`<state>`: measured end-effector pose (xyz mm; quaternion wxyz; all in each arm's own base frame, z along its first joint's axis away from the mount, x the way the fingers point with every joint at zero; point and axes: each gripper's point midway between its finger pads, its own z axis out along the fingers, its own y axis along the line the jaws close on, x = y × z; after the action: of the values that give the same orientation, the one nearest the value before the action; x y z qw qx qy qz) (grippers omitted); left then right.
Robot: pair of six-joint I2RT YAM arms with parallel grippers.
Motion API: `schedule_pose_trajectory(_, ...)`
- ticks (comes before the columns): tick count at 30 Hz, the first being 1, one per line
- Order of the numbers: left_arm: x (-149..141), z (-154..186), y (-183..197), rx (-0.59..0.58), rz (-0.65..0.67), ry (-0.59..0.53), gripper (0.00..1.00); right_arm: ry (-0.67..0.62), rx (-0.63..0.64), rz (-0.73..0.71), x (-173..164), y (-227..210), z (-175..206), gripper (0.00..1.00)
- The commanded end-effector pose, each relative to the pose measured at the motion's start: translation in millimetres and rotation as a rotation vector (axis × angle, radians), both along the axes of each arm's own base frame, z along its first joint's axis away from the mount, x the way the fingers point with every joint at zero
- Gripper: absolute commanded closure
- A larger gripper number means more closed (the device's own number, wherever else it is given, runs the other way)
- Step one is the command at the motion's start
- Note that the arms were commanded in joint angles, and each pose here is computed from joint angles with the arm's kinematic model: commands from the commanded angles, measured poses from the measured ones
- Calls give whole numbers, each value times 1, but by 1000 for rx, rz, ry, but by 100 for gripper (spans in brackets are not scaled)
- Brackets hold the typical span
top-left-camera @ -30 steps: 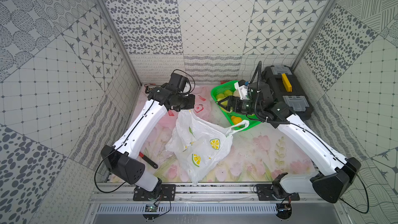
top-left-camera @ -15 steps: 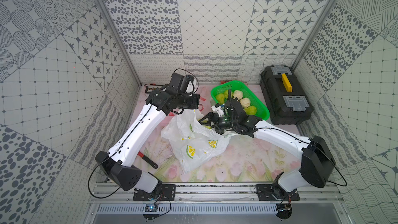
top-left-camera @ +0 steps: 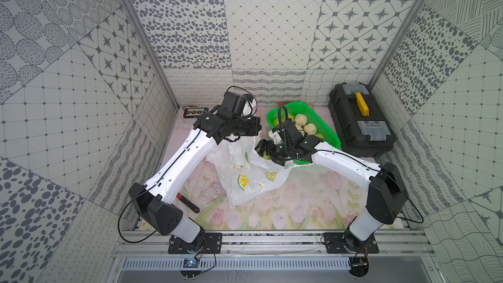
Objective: Place the pears into plastic bags & tie knots
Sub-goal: Place the pear in the plastic bag, then pick up the pear from the basket.
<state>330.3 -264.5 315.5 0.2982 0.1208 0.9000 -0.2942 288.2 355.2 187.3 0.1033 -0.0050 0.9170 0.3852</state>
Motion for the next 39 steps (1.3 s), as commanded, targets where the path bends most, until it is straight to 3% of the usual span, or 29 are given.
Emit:
schedule_pose_trajectory(1, 20, -5, 4, 2, 48, -11, 100, -102, -57, 118, -6, -10, 23, 2)
schedule_pose_trajectory(6, 36, -20, 15, 7, 121, 34, 100, -137, -40, 110, -4, -43, 49, 2)
schedule_pose_trajectory(10, 44, -38, 35, 97, 195, 72, 100, -215, -1, -90, 24, -108, 80, 7)
schedule_pose_trajectory(13, 42, -47, 64, 190, 263, 78, 100, -245, -113, -280, 49, -180, 71, 17)
schedule_pose_trajectory(17, 34, -36, 76, 149, 263, 48, 100, -178, -364, -346, 67, -234, 9, 29)
schedule_pose_trajectory(21, 27, -24, 64, 80, 204, 33, 100, -130, -438, -311, 80, -229, -24, 32)
schedule_pose_trajectory(25, 24, -21, 58, 65, 182, 22, 100, -129, -567, -285, 91, -215, -45, 22)
schedule_pose_trajectory(28, 23, -21, 53, 58, 168, 21, 100, -80, -642, -278, 97, -210, -70, 20)
schedule_pose_trajectory(39, 16, -26, 41, 74, 126, 19, 100, 17, -729, -286, 110, -210, -131, 26)
